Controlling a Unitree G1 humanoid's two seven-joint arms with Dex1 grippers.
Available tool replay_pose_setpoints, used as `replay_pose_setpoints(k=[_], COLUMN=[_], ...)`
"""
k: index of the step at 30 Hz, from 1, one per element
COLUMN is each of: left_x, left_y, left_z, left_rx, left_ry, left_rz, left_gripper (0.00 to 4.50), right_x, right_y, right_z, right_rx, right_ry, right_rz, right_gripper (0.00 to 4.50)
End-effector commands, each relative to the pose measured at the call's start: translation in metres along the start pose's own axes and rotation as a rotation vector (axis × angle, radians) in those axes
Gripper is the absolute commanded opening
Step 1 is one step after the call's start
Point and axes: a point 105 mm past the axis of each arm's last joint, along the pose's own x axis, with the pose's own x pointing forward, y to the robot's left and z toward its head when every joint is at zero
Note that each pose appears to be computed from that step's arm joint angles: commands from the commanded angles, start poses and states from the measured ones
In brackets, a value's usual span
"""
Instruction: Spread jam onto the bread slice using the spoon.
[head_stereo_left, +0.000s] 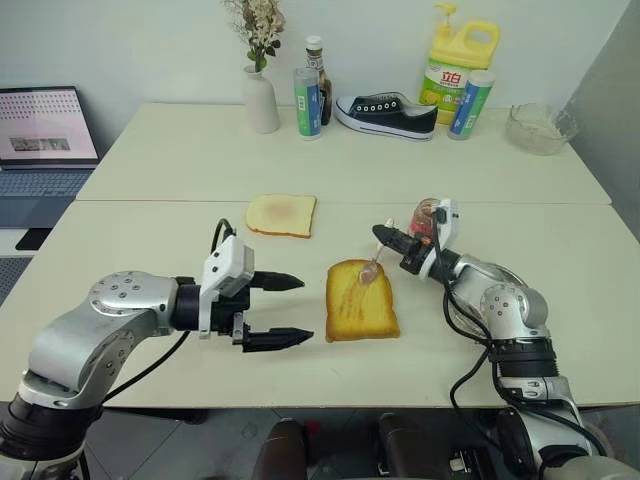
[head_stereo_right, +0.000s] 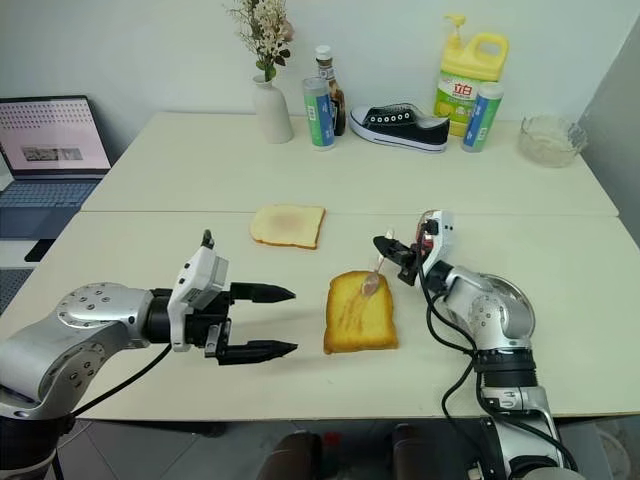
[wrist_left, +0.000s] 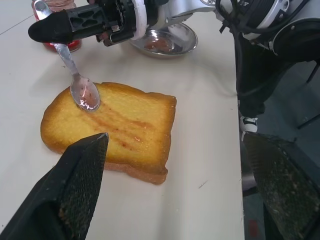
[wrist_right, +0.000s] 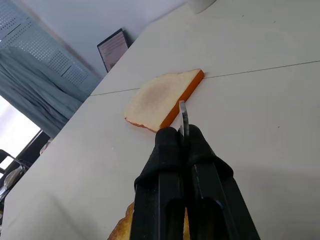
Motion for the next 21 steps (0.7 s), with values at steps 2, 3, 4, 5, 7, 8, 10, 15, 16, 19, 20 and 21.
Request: replay_pose_setpoints(k=[2,3,4,5,7,8,10,15,16,19,20,21], left_x=[0.001,0.001,0.001,0.001,0.001,0.001,0.001,0.002,0.002,0.001,0.000,0.000], left_y=[0.000,0.000,0.000,-0.001,-0.002,-0.003,-0.003,-0.003,-0.003,-0.004,-0.004,-0.004], left_z=[0.007,0.008,0.007,0.007,0.006,0.006,0.006,0.006,0.006,0.007,0.007,0.007], left_rx=[0.044,0.045,0.045,0.044,0.043,0.042,0.042,0.041,0.042,0.043,0.044,0.044], left_ry=[-0.016,-0.016,-0.016,-0.016,-0.015,-0.015,-0.015,-0.014,-0.014,-0.013,-0.013,-0.012], left_rz=[-0.014,-0.015,-0.016,-0.018,-0.022,-0.022,-0.023,-0.022,-0.021,-0.019,-0.018,-0.018], left_gripper=[4.50,4.50,4.50,4.50,4.50,4.50,4.50,4.50,4.50,4.50,4.50,4.50], right_x=[-0.011,-0.015,-0.019,-0.023,-0.030,-0.032,-0.034,-0.033,-0.032,-0.024,-0.022,-0.020], right_y=[0.027,0.036,0.043,0.049,0.054,0.055,0.051,0.043,0.041,0.022,0.018,0.015], right_z=[0.016,0.014,0.012,0.009,-0.001,-0.006,-0.016,-0.038,-0.040,-0.037,-0.033,-0.030], right_rx=[0.008,0.029,0.046,0.059,0.080,0.086,0.091,0.124,0.122,0.108,0.101,0.094], right_ry=[-0.014,0.005,0.026,0.044,0.089,0.108,0.134,0.174,0.176,0.139,0.121,0.106], right_rz=[0.099,0.143,0.182,0.206,0.234,0.235,0.219,0.184,0.172,0.085,0.064,0.052], right_gripper=[0.03,0.03,0.03,0.03,0.03,0.03,0.03,0.03,0.03,0.03,0.03,0.03])
